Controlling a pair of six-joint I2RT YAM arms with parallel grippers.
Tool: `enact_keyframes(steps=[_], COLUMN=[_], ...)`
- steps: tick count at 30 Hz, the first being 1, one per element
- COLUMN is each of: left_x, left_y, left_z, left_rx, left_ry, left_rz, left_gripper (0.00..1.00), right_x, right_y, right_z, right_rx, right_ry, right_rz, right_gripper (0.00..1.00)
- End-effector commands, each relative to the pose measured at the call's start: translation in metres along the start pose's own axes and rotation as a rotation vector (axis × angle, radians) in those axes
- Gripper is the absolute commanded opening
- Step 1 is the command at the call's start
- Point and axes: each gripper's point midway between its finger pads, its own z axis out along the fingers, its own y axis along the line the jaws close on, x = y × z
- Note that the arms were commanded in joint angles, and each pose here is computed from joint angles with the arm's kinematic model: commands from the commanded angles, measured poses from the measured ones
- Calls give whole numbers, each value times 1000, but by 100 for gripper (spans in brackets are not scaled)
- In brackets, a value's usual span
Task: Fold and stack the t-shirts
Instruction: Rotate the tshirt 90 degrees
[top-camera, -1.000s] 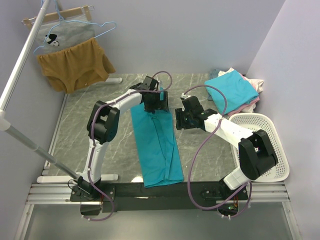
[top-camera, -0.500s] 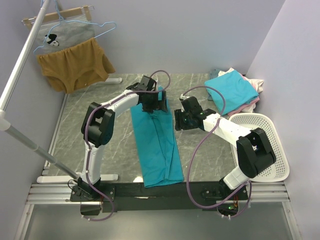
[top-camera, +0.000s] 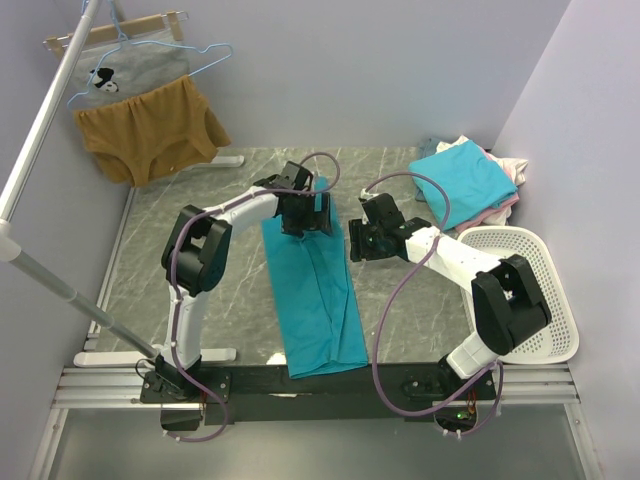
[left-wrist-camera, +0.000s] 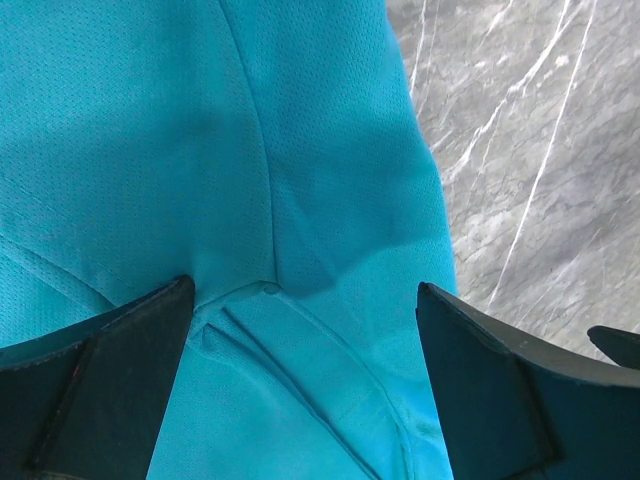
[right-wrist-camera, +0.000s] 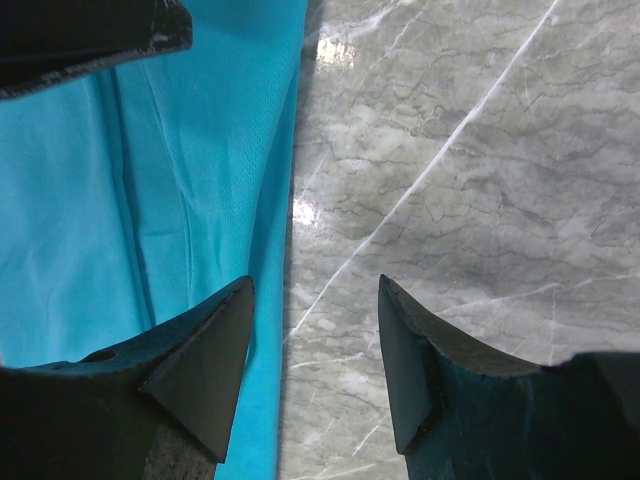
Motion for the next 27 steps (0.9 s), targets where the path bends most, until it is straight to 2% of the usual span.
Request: enact_keyframes(steps=[1,6,12,14,19,27], left_x=[-8,-60,-101,-111,-115,-101], left_y=[-12,-21,0,7,20,38], left_z=[-15,-40,-64,-67,-54,-21], left_rx=[-5,-39,-76,-44,-22,-42], left_ry=[-45,-189,-297,-316,-299,-249], left_rz=[14,27,-31,-47,-60,-86], left_gripper=[99,99,99,100,100,100], right_x=[-9,-22,-23,-21,-17,-7], right_y=[1,20,30,31,50,83], right_z=[-1,-19,-27,-26,-25,-13], right_rx=[-9,-114,-177,-180,-289,-476], right_ry=[-34,-97,-128,-126,-90,-13], right_rz=[15,14,24,28,21,47], right_gripper=[59,60,61,61,61,61])
